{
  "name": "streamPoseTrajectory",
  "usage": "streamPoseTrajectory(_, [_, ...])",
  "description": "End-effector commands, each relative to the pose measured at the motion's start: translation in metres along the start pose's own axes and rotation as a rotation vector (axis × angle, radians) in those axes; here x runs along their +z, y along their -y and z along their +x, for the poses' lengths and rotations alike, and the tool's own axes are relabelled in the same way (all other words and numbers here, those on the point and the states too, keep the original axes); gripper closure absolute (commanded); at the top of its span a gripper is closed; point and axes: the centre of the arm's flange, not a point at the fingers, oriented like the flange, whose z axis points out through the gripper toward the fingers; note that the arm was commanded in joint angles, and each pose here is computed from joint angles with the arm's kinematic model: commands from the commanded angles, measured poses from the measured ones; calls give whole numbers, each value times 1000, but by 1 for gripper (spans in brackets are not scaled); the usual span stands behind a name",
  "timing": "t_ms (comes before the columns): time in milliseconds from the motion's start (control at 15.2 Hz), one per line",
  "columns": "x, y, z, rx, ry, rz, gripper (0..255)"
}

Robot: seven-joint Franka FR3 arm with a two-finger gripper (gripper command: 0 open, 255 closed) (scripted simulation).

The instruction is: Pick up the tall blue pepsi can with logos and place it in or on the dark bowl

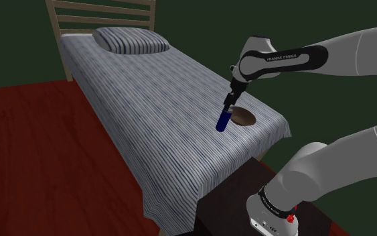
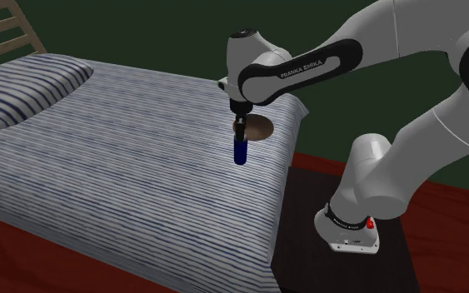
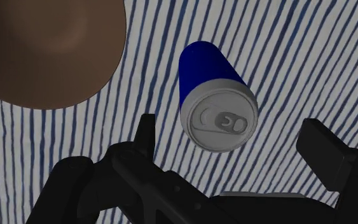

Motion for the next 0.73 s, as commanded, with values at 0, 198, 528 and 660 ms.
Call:
streamPoseTrajectory(0, [11,-2,1,-2,0,0,0])
streamPoseTrajectory(198, [27,-2,1,-2,0,0,0])
streamPoseTrajectory(528, [35,-2,1,-2,0,0,0])
streamPoseTrajectory(660, [35,-2,1,-2,0,0,0])
